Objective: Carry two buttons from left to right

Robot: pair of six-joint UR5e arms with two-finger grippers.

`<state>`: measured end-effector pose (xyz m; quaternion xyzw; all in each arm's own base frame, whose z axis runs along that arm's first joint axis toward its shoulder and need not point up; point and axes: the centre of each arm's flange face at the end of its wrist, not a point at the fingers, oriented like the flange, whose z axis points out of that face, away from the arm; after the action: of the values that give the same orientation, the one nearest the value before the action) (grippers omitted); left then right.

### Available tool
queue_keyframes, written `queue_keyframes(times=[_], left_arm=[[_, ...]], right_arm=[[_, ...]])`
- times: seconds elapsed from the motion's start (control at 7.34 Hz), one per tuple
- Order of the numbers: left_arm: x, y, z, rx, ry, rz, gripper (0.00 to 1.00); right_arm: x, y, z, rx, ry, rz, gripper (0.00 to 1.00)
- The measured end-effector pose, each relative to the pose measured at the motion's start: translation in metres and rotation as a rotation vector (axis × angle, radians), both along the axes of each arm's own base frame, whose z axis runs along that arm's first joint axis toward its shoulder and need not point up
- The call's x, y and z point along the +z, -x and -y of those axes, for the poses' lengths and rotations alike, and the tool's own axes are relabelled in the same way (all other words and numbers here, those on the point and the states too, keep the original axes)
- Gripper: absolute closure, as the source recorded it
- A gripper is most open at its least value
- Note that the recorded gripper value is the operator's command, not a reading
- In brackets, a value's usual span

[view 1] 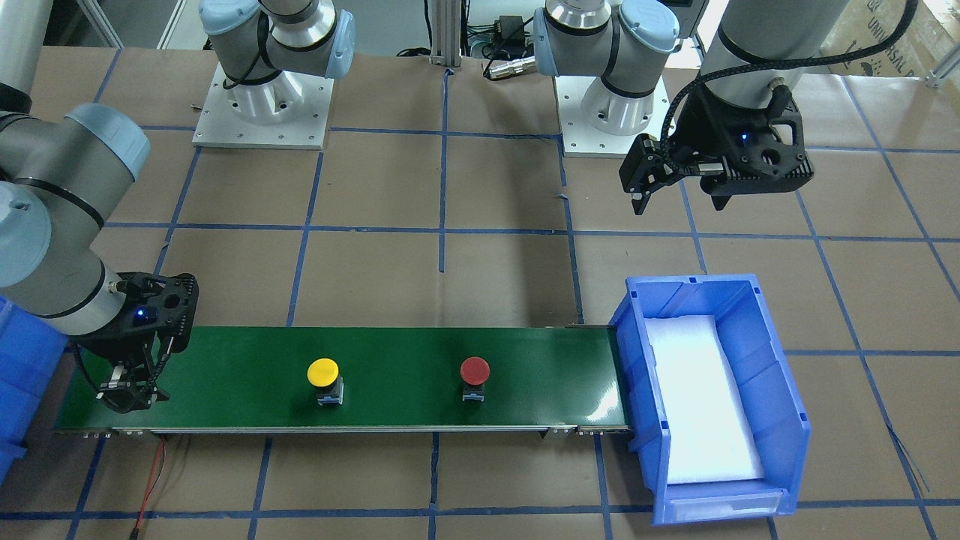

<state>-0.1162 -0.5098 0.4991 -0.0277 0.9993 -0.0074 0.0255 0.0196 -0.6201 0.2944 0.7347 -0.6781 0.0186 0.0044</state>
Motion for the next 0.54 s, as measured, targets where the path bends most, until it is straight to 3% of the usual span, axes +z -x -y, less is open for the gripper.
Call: queue_keyframes(times=[0.54], left_arm=[[0.0041, 0.0002, 0.0012, -0.001, 0.009, 0.003, 0.0]], right_arm=[[-0.0005, 0.0, 0.0026, 0.002, 0.008, 0.003, 0.01]])
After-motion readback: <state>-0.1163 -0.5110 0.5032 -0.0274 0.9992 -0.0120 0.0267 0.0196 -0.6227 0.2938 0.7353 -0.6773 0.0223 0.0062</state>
